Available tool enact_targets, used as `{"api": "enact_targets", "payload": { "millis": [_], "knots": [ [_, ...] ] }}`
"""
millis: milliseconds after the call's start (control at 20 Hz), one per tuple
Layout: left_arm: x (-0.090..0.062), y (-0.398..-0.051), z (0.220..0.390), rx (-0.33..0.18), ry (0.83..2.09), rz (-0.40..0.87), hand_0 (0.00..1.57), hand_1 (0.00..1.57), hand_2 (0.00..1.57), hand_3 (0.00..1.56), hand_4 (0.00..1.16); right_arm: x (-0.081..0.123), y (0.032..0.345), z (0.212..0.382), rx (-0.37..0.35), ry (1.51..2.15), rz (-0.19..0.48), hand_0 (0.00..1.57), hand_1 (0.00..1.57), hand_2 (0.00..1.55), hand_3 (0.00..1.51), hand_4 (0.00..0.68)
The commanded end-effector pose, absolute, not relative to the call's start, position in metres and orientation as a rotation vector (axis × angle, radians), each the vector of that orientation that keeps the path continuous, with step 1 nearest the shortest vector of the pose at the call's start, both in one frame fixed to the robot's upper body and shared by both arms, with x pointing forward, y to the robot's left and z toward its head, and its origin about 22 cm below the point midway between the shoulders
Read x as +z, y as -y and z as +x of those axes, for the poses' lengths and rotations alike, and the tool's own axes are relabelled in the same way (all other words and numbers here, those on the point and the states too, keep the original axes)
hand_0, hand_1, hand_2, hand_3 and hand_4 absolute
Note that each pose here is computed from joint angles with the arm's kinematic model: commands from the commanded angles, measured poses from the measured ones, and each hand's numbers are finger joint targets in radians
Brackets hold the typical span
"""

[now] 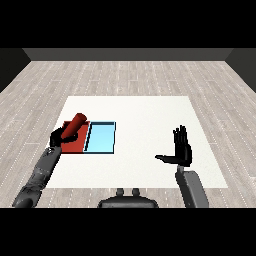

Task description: Pick the red can and put it in the red box

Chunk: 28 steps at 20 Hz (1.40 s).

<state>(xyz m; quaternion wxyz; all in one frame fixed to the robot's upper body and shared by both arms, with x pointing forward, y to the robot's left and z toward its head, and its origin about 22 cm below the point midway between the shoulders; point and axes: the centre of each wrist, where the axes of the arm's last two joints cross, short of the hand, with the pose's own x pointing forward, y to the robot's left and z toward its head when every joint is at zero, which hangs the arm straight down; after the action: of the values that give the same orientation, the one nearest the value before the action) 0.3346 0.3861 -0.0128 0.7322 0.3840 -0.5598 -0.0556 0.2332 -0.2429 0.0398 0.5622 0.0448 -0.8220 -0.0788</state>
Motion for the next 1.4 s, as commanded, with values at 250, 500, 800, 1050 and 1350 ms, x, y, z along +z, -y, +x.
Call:
{"api": "enact_targets", "payload": {
  "millis": [250, 500, 800, 1050, 1350],
  "knots": [
    [-0.063, -0.384, 0.321, -0.176, 0.902, 0.832, 0.92, 0.92, 0.88, 0.00, 0.71, 0.016, 0.246, 0.247, -0.189, 1.940, 0.077, 0.00, 0.00, 0.00, 0.00, 0.000],
    [-0.051, -0.409, 0.319, -0.364, 0.828, 0.777, 0.00, 0.00, 0.00, 0.00, 0.20, 0.014, 0.240, 0.248, -0.195, 1.956, 0.090, 0.00, 0.00, 0.00, 0.00, 0.000],
    [-0.033, -0.409, 0.334, -0.053, 1.113, 0.731, 0.00, 0.00, 0.00, 0.00, 0.00, 0.027, 0.232, 0.260, -0.202, 1.963, 0.125, 0.00, 0.00, 0.00, 0.00, 0.000],
    [-0.010, -0.387, 0.358, 0.160, 1.635, 0.428, 0.47, 0.47, 0.47, 0.00, 0.00, 0.022, 0.244, 0.257, -0.187, 1.961, 0.145, 0.00, 0.00, 0.00, 0.00, 0.000],
    [-0.022, -0.303, 0.371, 0.351, 1.986, -0.072, 0.00, 0.00, 0.00, 0.00, 0.00, 0.016, 0.246, 0.256, -0.139, 1.957, 0.126, 0.00, 0.00, 0.00, 0.00, 0.000]
  ]
}}
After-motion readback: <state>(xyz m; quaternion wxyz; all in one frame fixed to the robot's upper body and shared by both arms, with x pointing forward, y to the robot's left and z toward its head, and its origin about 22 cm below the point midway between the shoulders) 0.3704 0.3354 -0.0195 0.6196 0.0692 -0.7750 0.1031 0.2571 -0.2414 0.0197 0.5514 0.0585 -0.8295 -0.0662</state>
